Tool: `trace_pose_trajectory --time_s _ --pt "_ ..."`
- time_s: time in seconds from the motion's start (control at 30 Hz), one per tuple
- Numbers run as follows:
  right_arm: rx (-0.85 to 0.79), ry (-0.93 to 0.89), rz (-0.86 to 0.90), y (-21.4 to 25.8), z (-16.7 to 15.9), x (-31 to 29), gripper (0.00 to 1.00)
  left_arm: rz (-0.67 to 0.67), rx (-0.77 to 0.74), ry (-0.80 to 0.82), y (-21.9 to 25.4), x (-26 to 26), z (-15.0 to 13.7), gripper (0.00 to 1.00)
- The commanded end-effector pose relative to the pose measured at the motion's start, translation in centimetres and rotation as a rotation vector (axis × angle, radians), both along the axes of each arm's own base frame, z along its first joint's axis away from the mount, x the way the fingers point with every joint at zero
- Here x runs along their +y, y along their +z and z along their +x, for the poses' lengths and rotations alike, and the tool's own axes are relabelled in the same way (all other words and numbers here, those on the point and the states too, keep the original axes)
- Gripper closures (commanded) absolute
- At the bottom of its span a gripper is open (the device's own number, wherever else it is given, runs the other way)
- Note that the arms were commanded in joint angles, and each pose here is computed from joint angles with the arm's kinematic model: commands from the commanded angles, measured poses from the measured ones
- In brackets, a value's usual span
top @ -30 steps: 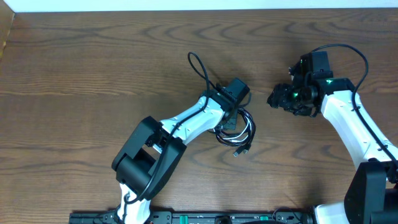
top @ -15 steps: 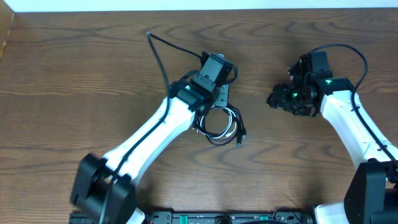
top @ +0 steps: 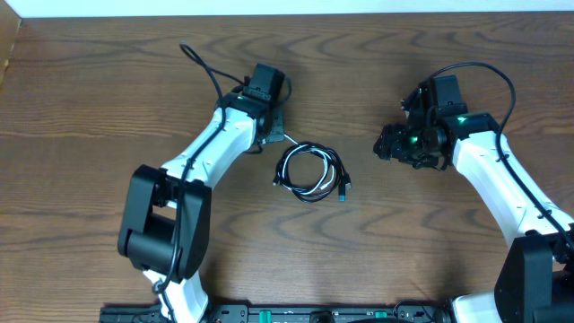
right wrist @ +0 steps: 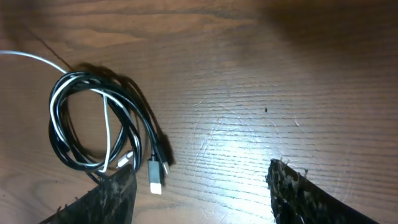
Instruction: Untangle cables
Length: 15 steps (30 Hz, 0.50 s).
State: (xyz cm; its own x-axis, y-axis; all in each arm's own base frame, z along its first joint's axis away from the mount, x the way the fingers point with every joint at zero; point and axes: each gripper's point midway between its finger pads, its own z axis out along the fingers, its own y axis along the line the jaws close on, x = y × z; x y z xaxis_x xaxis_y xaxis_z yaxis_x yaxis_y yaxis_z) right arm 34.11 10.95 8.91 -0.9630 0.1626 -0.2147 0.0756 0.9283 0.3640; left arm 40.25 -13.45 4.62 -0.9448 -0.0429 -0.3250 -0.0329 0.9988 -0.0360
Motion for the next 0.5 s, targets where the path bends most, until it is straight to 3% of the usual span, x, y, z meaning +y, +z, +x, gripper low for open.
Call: trace_pose_trajectory --time_s 0.0,0.17,0.27,0.3,0.47 --pt "-0.008 0.022 0.006 0.2 0.0 0.3 0.36 -0.056 0.145 -0.016 -2.9 -1.0 -2.2 0.93" --pt "-0.008 0.023 0.005 0.1 0.0 0.3 0.36 -0.017 0.252 0.004 -5.6 0.1 -3.9 0.92" --pt "-0.007 0.022 0.005 0.1 0.0 0.3 0.35 -0.015 0.246 0.038 -5.0 1.3 -3.2 0.62" --pt "-0.007 0.023 0.005 0.1 0.0 0.3 0.34 -0.017 0.247 0.044 -4.7 1.5 -3.1 0.58" --pt "-0.011 0.030 0.003 0.1 0.0 0.3 0.32 -0.101 0.158 -0.078 -0.6 -0.5 -1.5 0.55"
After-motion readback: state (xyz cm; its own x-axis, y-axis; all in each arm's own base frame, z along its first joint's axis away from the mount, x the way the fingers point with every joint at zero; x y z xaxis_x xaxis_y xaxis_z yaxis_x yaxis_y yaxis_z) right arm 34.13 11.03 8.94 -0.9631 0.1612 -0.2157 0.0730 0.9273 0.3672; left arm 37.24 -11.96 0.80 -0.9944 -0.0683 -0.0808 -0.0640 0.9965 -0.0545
